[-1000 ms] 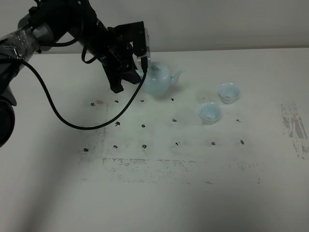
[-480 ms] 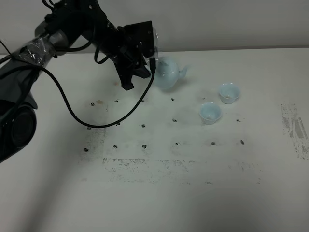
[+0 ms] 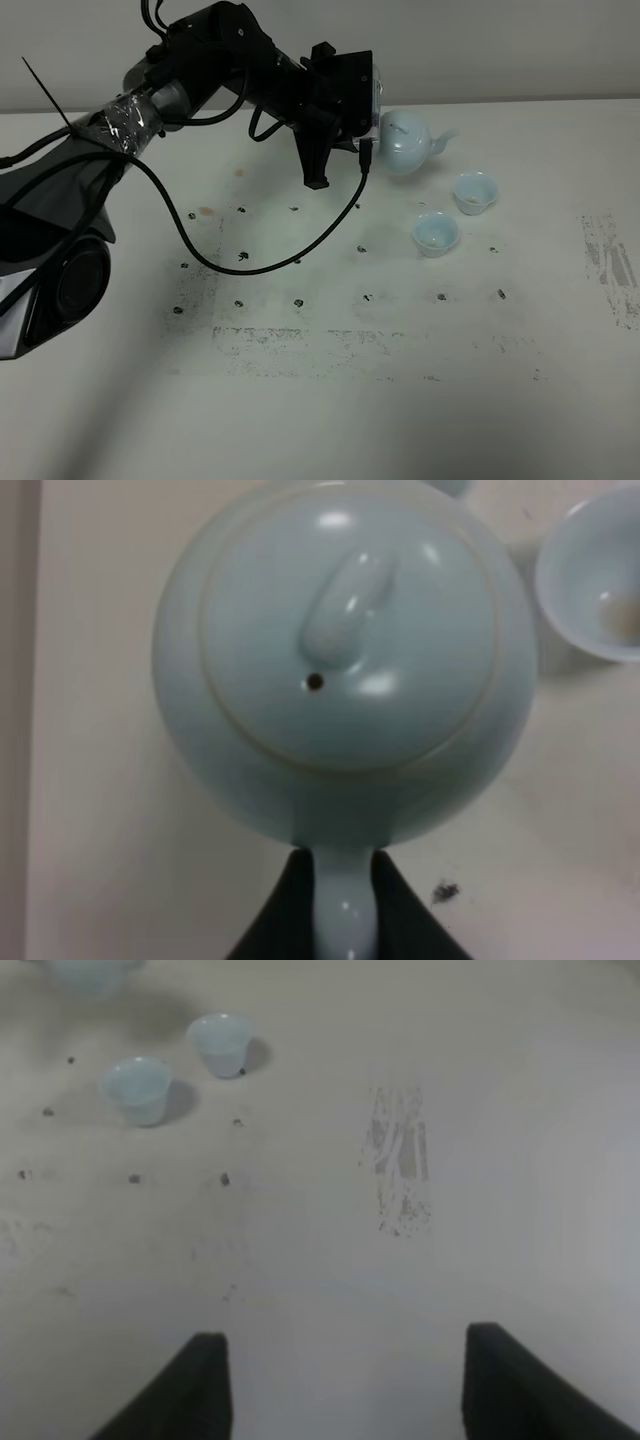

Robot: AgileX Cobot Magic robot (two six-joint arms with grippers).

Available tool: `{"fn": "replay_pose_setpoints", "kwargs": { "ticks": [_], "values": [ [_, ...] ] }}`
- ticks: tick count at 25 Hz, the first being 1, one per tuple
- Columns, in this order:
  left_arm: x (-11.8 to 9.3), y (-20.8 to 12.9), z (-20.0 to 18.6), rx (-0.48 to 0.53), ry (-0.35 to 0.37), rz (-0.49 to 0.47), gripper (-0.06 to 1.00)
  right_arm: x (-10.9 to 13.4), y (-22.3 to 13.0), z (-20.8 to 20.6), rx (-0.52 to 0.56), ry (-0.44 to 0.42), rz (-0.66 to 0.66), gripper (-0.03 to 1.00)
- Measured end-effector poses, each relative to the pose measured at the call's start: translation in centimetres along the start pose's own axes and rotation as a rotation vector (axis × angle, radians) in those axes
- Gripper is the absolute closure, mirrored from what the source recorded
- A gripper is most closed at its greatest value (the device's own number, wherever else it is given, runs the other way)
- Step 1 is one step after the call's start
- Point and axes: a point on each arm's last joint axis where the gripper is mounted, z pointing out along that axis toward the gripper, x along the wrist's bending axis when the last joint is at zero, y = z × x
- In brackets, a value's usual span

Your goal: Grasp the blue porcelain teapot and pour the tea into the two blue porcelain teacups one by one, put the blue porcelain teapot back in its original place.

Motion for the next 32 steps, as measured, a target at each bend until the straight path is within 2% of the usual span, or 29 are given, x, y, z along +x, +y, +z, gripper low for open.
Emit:
{"fn": "replay_pose_setpoints", "kwargs": {
  "ticks": [10, 17, 32],
  "values": [
    [0.2, -0.7, 2.0, 0.032, 0.083, 0.021, 0.94, 0.0, 0.0, 0.0, 0.000, 0.000, 0.000, 0.48],
    [-0.8, 0.3, 3.8, 0.077, 0.074, 0.084, 0.94, 0.0, 0.0, 0.0, 0.000, 0.000, 0.000, 0.48],
    [-0.9, 1.0, 4.4, 0.154, 0.122, 0.164, 0.94, 0.0, 0.0, 0.0, 0.000, 0.000, 0.000, 0.48]
  ]
}}
